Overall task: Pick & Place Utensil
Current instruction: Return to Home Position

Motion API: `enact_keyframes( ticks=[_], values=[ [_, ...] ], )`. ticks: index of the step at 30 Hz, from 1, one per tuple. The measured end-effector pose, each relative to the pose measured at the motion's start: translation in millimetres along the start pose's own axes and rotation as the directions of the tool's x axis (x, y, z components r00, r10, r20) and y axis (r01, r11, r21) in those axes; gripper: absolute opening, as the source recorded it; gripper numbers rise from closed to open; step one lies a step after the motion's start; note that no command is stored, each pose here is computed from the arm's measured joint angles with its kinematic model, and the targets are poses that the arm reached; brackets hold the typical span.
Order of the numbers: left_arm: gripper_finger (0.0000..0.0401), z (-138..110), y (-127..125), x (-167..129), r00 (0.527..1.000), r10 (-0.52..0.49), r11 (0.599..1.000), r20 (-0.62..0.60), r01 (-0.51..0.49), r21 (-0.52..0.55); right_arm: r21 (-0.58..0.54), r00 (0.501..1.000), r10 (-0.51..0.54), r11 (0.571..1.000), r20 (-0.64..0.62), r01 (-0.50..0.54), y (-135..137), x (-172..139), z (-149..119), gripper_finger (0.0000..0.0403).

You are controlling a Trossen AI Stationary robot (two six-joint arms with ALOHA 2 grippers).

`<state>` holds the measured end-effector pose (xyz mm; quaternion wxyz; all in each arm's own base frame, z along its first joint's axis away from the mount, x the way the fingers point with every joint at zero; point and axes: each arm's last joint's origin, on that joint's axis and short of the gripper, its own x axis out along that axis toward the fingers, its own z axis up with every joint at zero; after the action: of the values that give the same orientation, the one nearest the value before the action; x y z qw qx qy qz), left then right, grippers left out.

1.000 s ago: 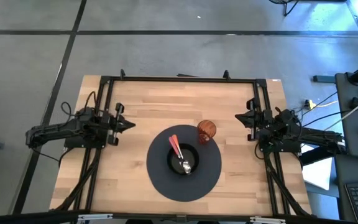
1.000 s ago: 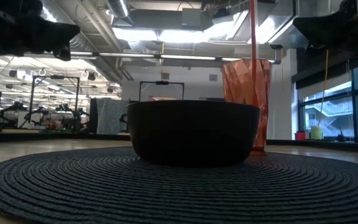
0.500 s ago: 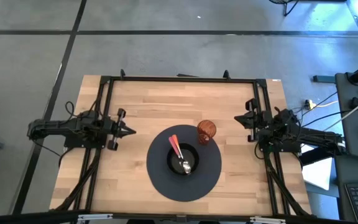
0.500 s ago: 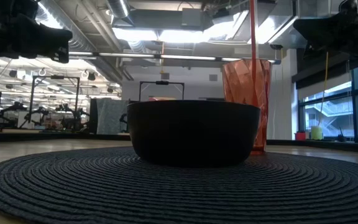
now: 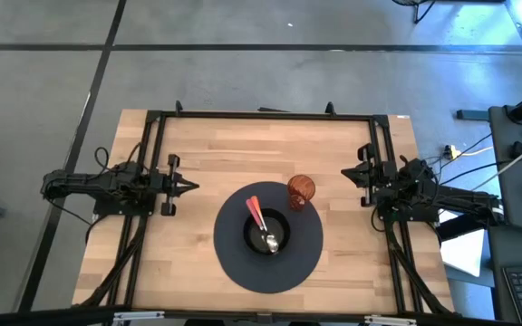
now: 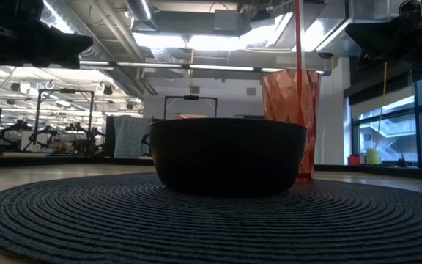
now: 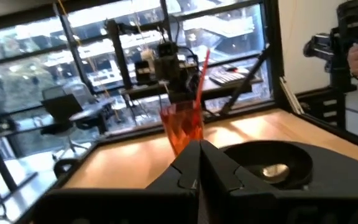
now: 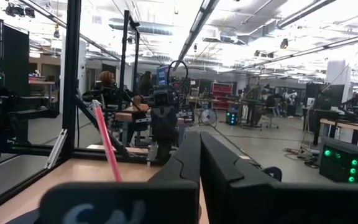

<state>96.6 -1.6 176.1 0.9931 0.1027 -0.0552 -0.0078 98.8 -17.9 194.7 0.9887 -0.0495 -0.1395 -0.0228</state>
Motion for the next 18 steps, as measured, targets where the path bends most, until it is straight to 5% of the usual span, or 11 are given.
enact_keyframes(
  ticks=[18],
  values=[
    [0.0002, -3.9, 3.0, -0.3, 0.991, 0.117, 0.989, -0.058, -0.121, -0.084, 0.012, 0.999, -0.005, 1.0, -0.044, 0.006, 0.0, -0.1, -4.2, 0.0002]
  ],
)
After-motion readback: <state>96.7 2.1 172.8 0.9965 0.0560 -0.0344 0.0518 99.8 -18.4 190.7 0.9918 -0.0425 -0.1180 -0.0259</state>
